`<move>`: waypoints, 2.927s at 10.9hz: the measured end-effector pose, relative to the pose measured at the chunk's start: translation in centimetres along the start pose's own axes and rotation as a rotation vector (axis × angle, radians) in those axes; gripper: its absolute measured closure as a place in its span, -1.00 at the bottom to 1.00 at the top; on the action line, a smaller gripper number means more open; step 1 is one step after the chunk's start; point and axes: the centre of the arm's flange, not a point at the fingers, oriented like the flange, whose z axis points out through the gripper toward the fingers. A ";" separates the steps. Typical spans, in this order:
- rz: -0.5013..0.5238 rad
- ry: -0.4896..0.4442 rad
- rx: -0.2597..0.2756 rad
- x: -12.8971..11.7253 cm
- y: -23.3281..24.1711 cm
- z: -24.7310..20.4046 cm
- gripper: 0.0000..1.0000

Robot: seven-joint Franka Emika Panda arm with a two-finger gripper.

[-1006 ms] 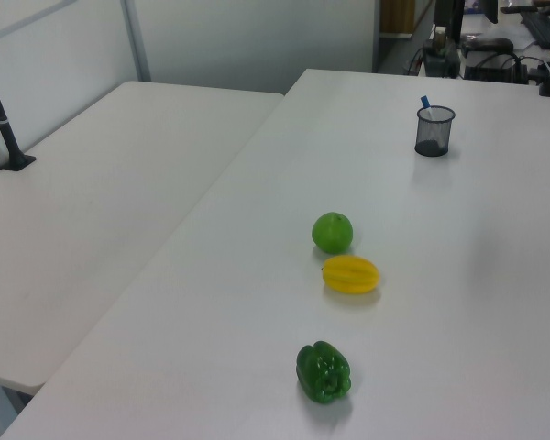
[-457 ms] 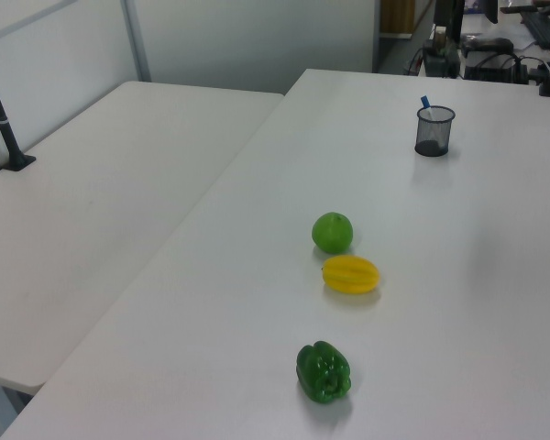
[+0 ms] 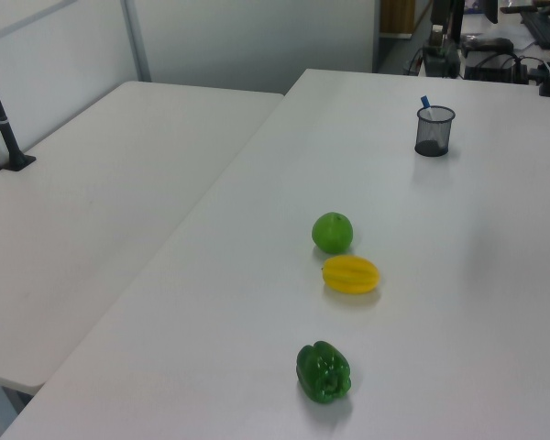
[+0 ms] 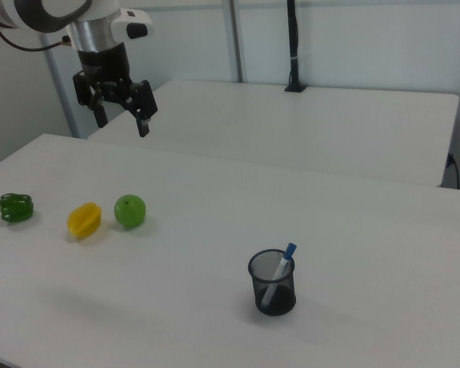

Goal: Take marker pen

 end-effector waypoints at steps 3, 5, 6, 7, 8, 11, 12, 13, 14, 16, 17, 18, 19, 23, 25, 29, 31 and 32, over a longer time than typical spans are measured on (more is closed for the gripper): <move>0.050 0.059 -0.025 2.0 3.3 2.3 -1.00; 0.112 0.094 -0.070 3.8 8.1 5.1 -1.00; 0.139 0.096 -0.099 4.2 10.5 6.6 -1.00; 0.160 0.090 -0.125 4.4 12.5 7.8 -1.00; 0.188 0.082 -0.148 4.3 14.8 8.8 -1.00; 0.185 0.030 -0.178 2.8 21.4 11.5 -1.00; 0.178 0.010 -0.187 2.4 23.1 12.3 -1.00; 0.175 -0.008 -0.207 2.1 24.5 13.1 -1.00; 0.182 -0.006 -0.230 2.0 25.6 13.8 -1.00; 0.196 0.002 -0.250 2.1 27.4 15.7 -0.93; 0.201 0.004 -0.256 2.3 27.8 16.6 -0.91; 0.208 0.009 -0.261 2.4 28.3 17.4 -0.81; 0.213 0.018 -0.266 2.5 28.6 18.0 -0.81; 0.212 0.030 -0.268 2.1 28.9 20.6 -0.66; 0.206 0.025 -0.267 2.3 28.8 21.7 -0.54; 0.188 0.020 -0.263 3.0 28.0 23.4 -0.25; 0.175 0.022 -0.263 3.4 27.3 23.4 0.06; 0.171 0.022 -0.262 3.5 27.1 23.5 0.30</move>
